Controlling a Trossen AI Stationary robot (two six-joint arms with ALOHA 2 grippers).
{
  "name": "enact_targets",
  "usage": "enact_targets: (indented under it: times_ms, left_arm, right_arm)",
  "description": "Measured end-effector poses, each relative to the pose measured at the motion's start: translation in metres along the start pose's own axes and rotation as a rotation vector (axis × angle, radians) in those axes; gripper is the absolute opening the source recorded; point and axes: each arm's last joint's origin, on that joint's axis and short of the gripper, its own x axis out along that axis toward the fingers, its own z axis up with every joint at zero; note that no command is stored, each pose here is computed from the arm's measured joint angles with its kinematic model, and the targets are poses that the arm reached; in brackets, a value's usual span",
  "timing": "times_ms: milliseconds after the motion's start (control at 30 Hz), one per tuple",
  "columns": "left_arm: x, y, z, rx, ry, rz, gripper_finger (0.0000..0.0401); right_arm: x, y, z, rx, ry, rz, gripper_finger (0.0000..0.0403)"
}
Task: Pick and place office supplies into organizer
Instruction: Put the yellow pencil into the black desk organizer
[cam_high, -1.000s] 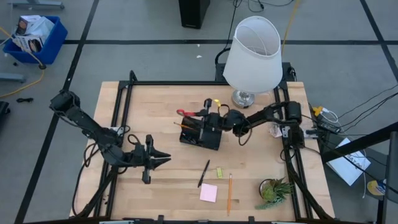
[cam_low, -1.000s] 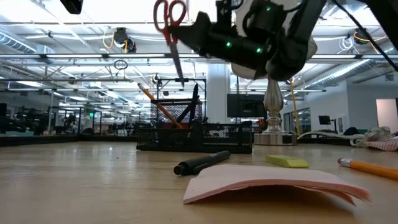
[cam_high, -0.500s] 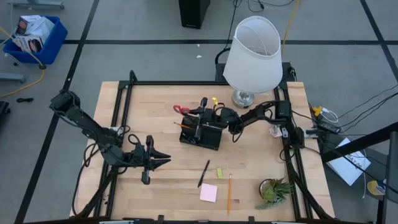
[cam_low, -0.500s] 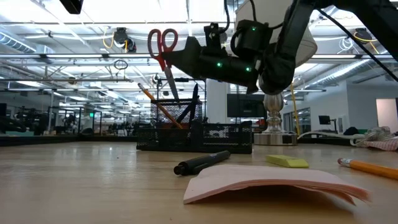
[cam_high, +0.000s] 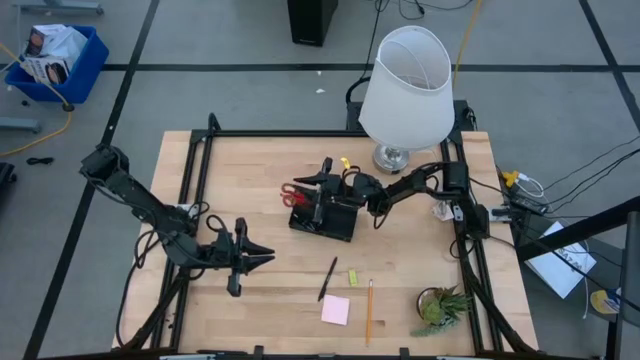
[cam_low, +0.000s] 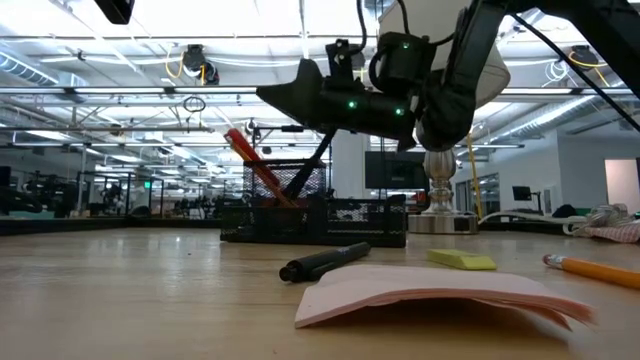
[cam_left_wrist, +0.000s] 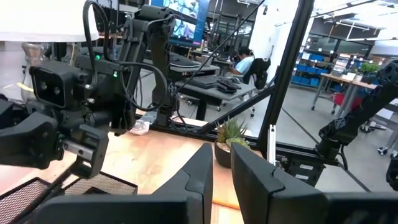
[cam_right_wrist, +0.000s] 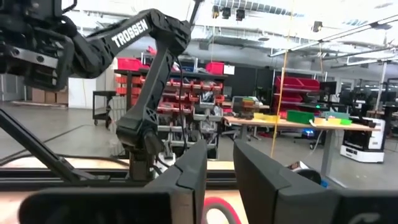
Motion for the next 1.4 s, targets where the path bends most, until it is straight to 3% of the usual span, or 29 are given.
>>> enact_targets:
  times_ms: [367,533,833,1033,1167,1267,1400]
  left_arm:
    - [-0.01,-0.012,-0.003,-0.044,0.02,-0.07,0.0063]
    - [-0.013,-0.016,-0.003,-0.032,0.024,-0.089,0.0063]
    - [-0.013,-0.014,-0.008,-0.024,0.062,-0.072,0.0063]
    - [-0.013,-0.014,-0.01,-0.031,0.075,-0.069,0.0063]
    - [-0.012,-0.013,-0.009,-0.03,0.073,-0.059,0.0063]
    - [-0.01,-0.01,-0.009,-0.03,0.066,-0.034,0.0063]
    - [-0.008,-0.007,-0.008,-0.051,0.064,-0.015,0.0063]
  right_arm:
    - [0.002,0.036,0.026,-0.074,-0.015,0.092,0.007]
    - [0.0,0.067,0.048,-0.108,0.059,0.216,0.007]
    - [-0.043,0.133,0.084,-0.195,0.496,0.556,0.007]
    - [-0.087,0.157,0.111,-0.143,0.766,0.682,0.007]
    - [-0.105,0.169,0.108,-0.206,0.881,0.687,0.007]
    - [-0.112,0.175,0.106,-0.138,0.953,0.671,0.007]
    - [-0.132,0.178,0.097,-0.076,1.184,0.607,0.007]
